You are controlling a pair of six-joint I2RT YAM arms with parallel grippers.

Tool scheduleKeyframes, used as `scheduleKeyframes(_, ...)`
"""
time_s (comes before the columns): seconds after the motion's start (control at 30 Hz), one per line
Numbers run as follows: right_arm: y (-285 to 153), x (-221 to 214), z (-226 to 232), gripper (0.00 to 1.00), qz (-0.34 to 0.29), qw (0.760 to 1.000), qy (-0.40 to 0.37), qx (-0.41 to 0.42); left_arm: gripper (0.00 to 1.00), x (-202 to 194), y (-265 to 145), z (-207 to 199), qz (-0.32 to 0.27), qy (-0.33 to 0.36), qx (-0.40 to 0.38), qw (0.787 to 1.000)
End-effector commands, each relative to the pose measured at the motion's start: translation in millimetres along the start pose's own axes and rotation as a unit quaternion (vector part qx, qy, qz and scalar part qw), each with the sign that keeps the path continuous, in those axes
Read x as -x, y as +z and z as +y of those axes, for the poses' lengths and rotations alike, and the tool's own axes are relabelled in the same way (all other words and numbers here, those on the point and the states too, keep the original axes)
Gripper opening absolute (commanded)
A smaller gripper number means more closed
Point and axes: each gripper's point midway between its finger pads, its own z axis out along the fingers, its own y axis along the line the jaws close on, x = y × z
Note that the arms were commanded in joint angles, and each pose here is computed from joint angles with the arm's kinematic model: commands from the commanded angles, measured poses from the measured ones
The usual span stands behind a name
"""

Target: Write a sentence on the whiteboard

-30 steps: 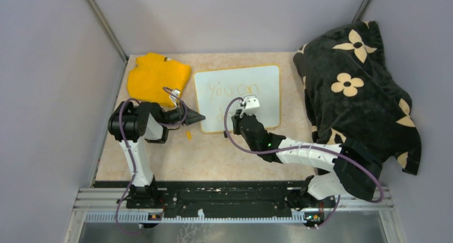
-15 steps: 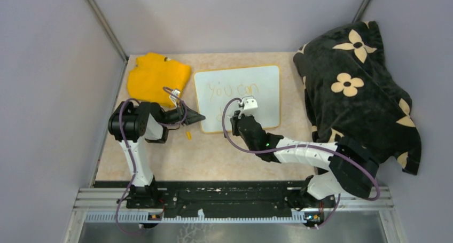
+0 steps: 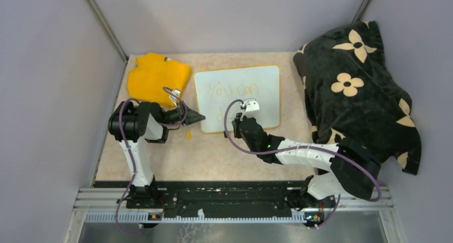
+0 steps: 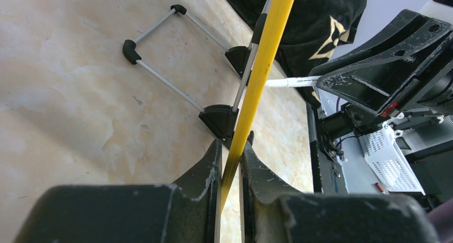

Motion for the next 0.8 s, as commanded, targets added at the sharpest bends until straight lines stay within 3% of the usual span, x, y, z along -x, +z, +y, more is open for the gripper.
scheduleKeyframes(0.0,-3.0,11.7,-15.5,0.0,-0.016,1.0,0.007,-0.025,0.0,12.9,2.6,-0.6,-0.032,0.058,-0.009,0.998)
scheduleKeyframes(0.77,8.0,49.5,-3.1,0.0,-0.046,0.999,0.0,-0.013,0.0,13.2,2.8,-0.6,-0.032,0.058,-0.009,0.998)
